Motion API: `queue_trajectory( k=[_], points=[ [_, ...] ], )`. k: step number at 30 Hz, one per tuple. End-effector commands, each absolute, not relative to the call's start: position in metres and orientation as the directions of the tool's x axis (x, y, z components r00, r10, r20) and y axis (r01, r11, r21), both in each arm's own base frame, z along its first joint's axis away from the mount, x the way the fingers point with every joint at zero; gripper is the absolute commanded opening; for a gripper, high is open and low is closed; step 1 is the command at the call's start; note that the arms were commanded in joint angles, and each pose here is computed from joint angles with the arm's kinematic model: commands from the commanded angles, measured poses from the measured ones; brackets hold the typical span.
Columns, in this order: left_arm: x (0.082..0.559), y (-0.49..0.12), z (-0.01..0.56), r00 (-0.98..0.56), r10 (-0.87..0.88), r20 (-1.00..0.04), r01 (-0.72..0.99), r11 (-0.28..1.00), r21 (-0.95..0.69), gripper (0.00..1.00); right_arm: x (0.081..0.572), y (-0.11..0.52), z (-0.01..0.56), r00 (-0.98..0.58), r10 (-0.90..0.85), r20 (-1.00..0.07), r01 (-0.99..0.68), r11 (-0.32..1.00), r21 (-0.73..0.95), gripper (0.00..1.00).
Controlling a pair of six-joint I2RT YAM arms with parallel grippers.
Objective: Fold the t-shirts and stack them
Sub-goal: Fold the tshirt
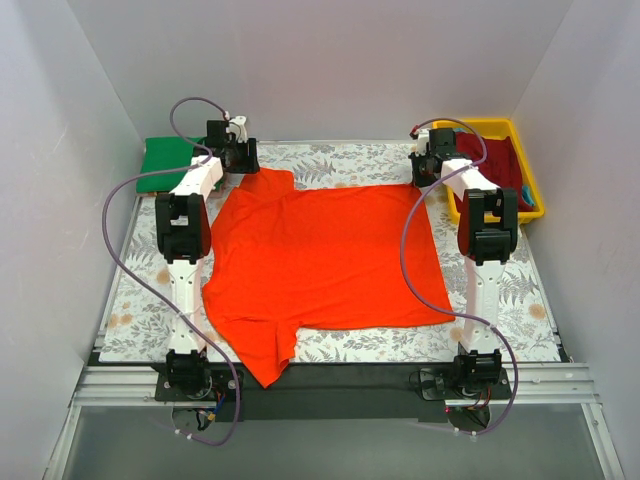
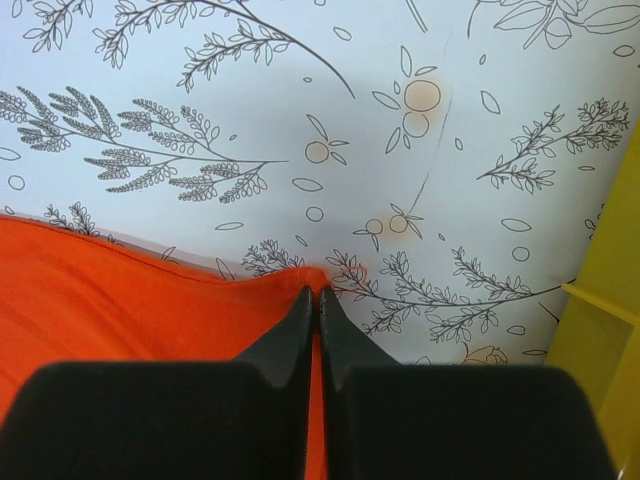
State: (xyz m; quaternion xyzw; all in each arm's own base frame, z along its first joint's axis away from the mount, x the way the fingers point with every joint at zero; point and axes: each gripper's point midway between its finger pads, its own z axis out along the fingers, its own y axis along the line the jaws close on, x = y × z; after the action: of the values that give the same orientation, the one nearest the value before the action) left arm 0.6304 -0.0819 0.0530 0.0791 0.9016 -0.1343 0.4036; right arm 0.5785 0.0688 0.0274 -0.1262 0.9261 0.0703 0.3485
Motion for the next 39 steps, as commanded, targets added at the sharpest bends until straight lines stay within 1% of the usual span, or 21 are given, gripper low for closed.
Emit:
queue_trajectory(
  k=[1, 2, 4, 10, 13, 14, 20, 21, 25, 29, 30, 32, 33, 36, 37, 38, 39],
  points=[
    [0.651, -0.074, 0.076, -0.595, 0.057, -0.802, 0.239, 0.965, -0.11, 0.53, 0.569, 0.068, 0.006, -0.755, -0.177, -0.631, -0.286, 0.955, 0.073, 0.01],
    [0.653, -0.072, 0.066, -0.603, 0.062, -0.796, 0.232, 0.968, -0.1, 0.53, 0.569, 0.069, 0.005, -0.756, -0.18, -0.629, -0.289, 0.954, 0.074, 0.01],
    [0.659, -0.073, 0.067, -0.589, 0.069, -0.805, 0.237, 0.967, -0.091, 0.53, 0.567, 0.07, 0.004, -0.758, -0.182, -0.626, -0.297, 0.951, 0.083, 0.01],
    [0.666, -0.073, 0.045, -0.587, 0.112, -0.802, 0.239, 0.97, -0.039, 0.52, 0.564, 0.071, 0.004, -0.758, -0.19, -0.623, -0.311, 0.946, 0.09, 0.01],
    [0.667, -0.073, 0.038, -0.589, 0.114, -0.8, 0.241, 0.97, -0.039, 0.47, 0.564, 0.073, 0.006, -0.754, -0.195, -0.628, -0.322, 0.942, 0.093, 0.01],
    [0.666, -0.075, 0.036, -0.592, 0.11, -0.798, 0.244, 0.968, -0.048, 0.42, 0.564, 0.073, 0.007, -0.752, -0.195, -0.629, -0.323, 0.942, 0.094, 0.01],
    [0.661, -0.094, 0.045, -0.586, 0.086, -0.806, 0.308, 0.943, -0.124, 0.25, 0.568, 0.077, 0.018, -0.737, -0.198, -0.646, -0.341, 0.935, 0.102, 0.01],
    [0.661, -0.095, 0.047, -0.585, 0.084, -0.807, 0.31, 0.942, -0.126, 0.18, 0.567, 0.078, 0.02, -0.735, -0.199, -0.648, -0.345, 0.933, 0.106, 0.01],
    [0.665, -0.094, 0.068, -0.549, 0.08, -0.832, 0.31, 0.944, -0.114, 0.0, 0.569, 0.08, 0.032, -0.719, -0.2, -0.665, -0.356, 0.928, 0.105, 0.01],
    [0.666, -0.096, 0.103, -0.493, 0.077, -0.867, 0.324, 0.941, -0.1, 0.0, 0.569, 0.082, 0.044, -0.705, -0.199, -0.681, -0.368, 0.923, 0.111, 0.01],
    [0.667, -0.096, 0.126, -0.456, 0.076, -0.887, 0.332, 0.939, -0.09, 0.0, 0.569, 0.083, 0.047, -0.701, -0.198, -0.685, -0.373, 0.921, 0.115, 0.01],
    [0.66, -0.096, 0.131, -0.447, 0.088, -0.89, 0.342, 0.936, -0.079, 0.0, 0.569, 0.082, 0.057, -0.691, -0.195, -0.696, -0.376, 0.92, 0.114, 0.01],
    [0.659, -0.097, 0.154, -0.408, 0.09, -0.908, 0.351, 0.934, -0.065, 0.0, 0.567, 0.083, 0.059, -0.691, -0.194, -0.697, -0.377, 0.918, 0.119, 0.01],
    [0.646, -0.097, 0.163, -0.405, 0.097, -0.909, 0.37, 0.927, -0.066, 0.0, 0.568, 0.082, 0.072, -0.674, -0.189, -0.714, -0.382, 0.916, 0.119, 0.01],
    [0.641, -0.096, 0.182, -0.381, 0.095, -0.92, 0.376, 0.925, -0.06, 0.0, 0.567, 0.083, 0.078, -0.666, -0.191, -0.721, -0.386, 0.915, 0.115, 0.01],
    [0.633, -0.096, 0.174, -0.4, 0.098, -0.911, 0.379, 0.923, -0.067, 0.0, 0.567, 0.081, 0.08, -0.666, -0.189, -0.722, -0.386, 0.915, 0.116, 0.01],
    [0.63, -0.096, 0.179, -0.391, 0.1, -0.915, 0.384, 0.921, -0.064, 0.0, 0.567, 0.082, 0.082, -0.661, -0.19, -0.726, -0.39, 0.913, 0.117, 0.01]
  ],
)
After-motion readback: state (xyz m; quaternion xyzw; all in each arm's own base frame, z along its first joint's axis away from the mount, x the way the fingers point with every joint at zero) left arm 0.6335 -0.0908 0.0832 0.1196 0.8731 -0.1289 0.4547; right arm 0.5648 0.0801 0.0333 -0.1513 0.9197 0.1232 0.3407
